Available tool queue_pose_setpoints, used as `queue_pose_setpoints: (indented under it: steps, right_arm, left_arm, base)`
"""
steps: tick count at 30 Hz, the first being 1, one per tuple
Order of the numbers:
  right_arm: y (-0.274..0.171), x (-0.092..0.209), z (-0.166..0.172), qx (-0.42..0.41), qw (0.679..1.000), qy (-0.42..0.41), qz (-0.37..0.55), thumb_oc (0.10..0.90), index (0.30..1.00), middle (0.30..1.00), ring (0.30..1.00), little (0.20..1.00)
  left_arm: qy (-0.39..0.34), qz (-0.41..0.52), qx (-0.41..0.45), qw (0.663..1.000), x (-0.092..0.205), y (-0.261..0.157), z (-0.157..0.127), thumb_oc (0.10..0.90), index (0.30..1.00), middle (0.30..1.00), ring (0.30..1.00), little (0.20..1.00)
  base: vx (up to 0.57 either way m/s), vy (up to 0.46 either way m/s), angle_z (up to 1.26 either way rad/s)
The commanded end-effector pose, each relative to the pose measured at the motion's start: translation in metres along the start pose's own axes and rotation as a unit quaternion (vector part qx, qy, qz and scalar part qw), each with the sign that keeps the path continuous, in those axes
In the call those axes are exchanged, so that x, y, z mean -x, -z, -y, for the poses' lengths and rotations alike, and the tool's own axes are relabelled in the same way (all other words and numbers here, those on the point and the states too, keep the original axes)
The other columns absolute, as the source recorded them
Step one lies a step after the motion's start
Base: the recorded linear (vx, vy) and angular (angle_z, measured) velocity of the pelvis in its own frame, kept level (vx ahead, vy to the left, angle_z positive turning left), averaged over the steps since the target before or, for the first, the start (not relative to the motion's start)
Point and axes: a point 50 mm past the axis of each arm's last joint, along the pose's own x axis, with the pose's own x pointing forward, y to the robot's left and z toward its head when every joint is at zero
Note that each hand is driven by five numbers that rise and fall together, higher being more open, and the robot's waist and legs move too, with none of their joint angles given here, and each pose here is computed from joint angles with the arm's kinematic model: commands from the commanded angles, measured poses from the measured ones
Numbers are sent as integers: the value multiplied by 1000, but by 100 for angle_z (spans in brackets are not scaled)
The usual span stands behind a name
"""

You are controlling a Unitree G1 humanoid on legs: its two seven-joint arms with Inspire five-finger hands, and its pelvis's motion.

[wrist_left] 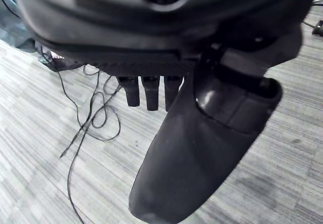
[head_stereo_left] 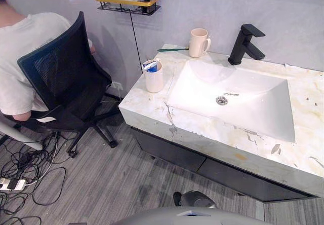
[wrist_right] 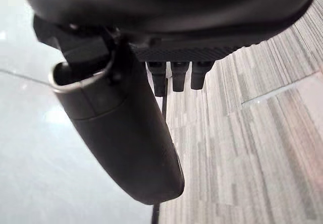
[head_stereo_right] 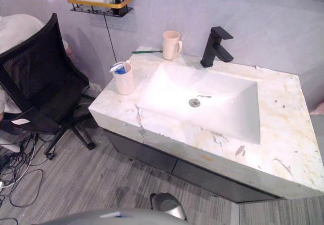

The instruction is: Organize the bathroom.

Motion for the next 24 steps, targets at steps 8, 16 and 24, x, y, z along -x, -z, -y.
queue_pose_setpoints:
  steps: [8,16,24]
  right_arm:
    - [79,44,-22,282,921,-266,44,800,900,900,900,900]
    - [147,93,-19,528,722,-445,50,800,900,900,900,900]
    - [181,101,5,668,557,-494,-11,800,900,900,900,900]
  left_arm:
    - [30,39,5,999,9,-33,9,800,900,900,900,900]
    - [38,77,-6,996,17,-55,34,800,900,900,900,900]
    - [33,102,-34,994,21,-63,48,800,900,900,900,900]
  base:
    - [-67,-5,-2]
    - [-49,-8,3]
    - [-34,1,15]
